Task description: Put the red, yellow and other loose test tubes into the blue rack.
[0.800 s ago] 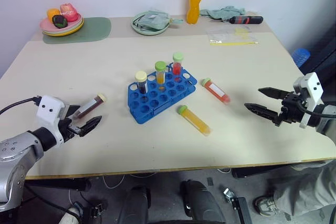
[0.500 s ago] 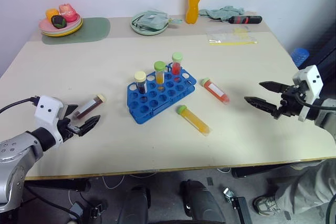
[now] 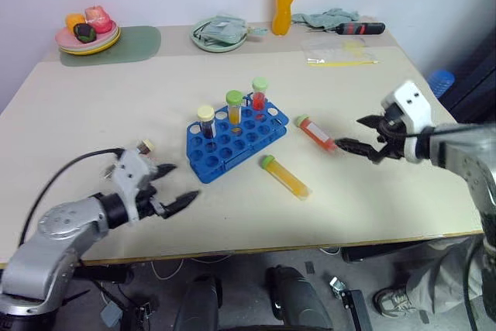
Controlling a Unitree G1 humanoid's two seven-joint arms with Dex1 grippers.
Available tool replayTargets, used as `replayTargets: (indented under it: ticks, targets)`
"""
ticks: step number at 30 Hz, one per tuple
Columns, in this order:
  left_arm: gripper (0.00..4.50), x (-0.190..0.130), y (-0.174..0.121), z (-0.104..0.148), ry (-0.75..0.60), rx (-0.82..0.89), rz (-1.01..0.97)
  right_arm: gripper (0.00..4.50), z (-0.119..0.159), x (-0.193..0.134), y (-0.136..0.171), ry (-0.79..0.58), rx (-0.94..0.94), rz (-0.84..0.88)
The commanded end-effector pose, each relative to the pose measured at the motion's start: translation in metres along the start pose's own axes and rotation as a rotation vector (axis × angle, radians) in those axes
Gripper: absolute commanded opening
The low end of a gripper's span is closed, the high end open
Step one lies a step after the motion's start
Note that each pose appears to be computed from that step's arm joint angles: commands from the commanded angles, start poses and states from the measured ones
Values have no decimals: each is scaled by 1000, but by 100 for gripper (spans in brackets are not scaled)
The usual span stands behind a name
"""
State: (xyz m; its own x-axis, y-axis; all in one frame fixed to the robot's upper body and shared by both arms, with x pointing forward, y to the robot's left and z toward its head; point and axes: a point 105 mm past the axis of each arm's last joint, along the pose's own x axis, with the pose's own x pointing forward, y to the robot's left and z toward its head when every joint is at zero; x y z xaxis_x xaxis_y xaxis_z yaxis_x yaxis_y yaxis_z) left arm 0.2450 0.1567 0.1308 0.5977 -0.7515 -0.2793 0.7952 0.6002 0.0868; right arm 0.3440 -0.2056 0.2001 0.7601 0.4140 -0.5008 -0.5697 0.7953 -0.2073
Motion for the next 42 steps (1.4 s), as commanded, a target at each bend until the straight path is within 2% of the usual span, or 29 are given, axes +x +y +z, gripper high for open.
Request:
replayTargets:
  ticks: [1, 6, 9, 19, 22, 27, 31, 34, 35, 38, 40, 42]
  targets:
    - [448, 15, -19, 15, -52, 74, -100, 440, 12, 21, -2, 105, 30, -56]
    - [448, 24, -20, 18, -77, 71, -107, 440, 19, 49, 9, 241, 65, -23]
    - [448, 25, -21, 14, -71, 75, -96, 440, 15, 68, 5, 325, 69, -49]
    - [448, 20, -24, 9, -80, 67, -48, 440, 6, 90, -6, 429, 7, -32]
    - [450, 20, -23, 9, -86, 70, -38, 354, 3, 92, -6, 450, 19, -9]
    - [450, 19, -22, 8, -86, 73, -28, 106, 5, 89, -8, 455, 35, -2]
    - [450, 19, -19, 8, -87, 75, -12, 106, 12, 77, -14, 418, 115, -32]
    - [450, 15, -15, 6, -86, 73, 14, 106, 24, 61, -22, 281, 149, -73]
    - [450, 13, -12, 5, -82, 75, 30, 106, 30, 56, -22, 199, 164, -83]
    - [450, 10, 1, 5, -100, 77, 97, 106, 70, 36, -7, -272, 78, -102]
    - [450, 9, 11, 9, -136, 52, 142, 106, 84, 23, 18, -511, 135, -44]
    - [450, 10, 20, 12, -163, 31, 180, 106, 86, 20, 44, -653, 183, -11]
